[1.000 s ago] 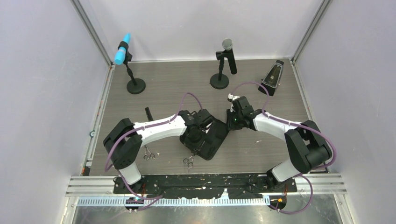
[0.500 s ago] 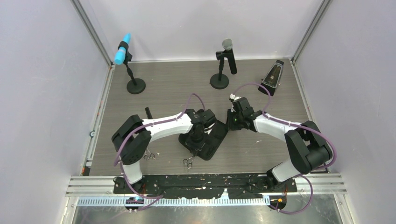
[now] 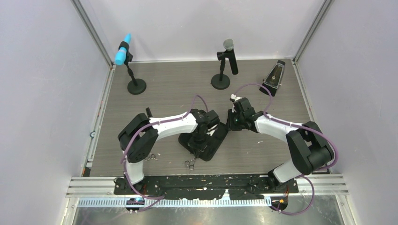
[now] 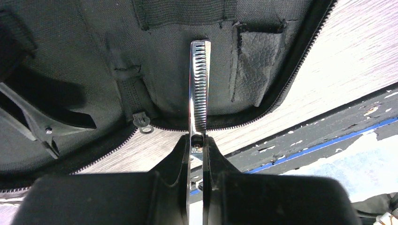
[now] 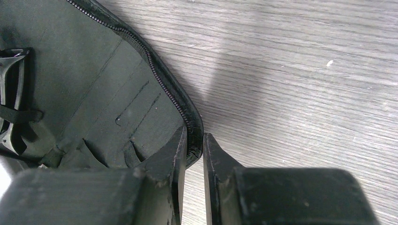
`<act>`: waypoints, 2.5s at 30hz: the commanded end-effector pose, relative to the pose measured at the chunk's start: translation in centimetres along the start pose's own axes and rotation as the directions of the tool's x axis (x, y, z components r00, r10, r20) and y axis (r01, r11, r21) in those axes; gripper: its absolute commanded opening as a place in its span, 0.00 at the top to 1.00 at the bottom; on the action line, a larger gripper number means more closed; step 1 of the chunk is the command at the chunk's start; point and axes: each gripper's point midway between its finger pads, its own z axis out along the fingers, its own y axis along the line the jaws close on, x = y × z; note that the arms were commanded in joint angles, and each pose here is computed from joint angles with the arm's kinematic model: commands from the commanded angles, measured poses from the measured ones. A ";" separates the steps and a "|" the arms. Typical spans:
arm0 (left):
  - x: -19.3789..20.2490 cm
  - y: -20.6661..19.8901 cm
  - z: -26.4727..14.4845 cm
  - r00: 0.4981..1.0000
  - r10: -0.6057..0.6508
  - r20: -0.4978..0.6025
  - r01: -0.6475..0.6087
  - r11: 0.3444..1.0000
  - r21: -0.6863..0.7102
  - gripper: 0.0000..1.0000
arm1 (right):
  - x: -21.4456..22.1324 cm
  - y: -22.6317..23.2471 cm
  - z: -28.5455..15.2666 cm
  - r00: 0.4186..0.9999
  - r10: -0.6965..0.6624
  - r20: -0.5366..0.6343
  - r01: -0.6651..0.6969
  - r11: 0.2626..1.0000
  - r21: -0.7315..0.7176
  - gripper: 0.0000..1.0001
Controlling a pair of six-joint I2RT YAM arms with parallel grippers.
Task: Sort the hair-cutting tools
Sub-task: Adjust the hairdressing tool bag at the center of the board.
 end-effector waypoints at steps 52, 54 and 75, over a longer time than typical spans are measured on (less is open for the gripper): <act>-10.6 3.3 -3.3 0.954 -0.020 0.298 0.055 0.992 -0.110 0.50 | 1.0 2.6 0.1 1.000 0.010 0.006 -0.009 0.995 -0.100 0.80; -9.8 3.5 -4.2 0.941 -0.045 0.336 0.084 0.991 -0.102 0.44 | 0.9 2.6 0.1 1.000 0.010 0.009 -0.010 0.995 -0.099 0.80; -1.7 2.6 -2.2 0.921 -0.234 0.311 0.219 0.972 0.081 0.64 | 0.8 2.8 0.4 1.000 0.017 0.001 -0.017 0.994 -0.105 0.81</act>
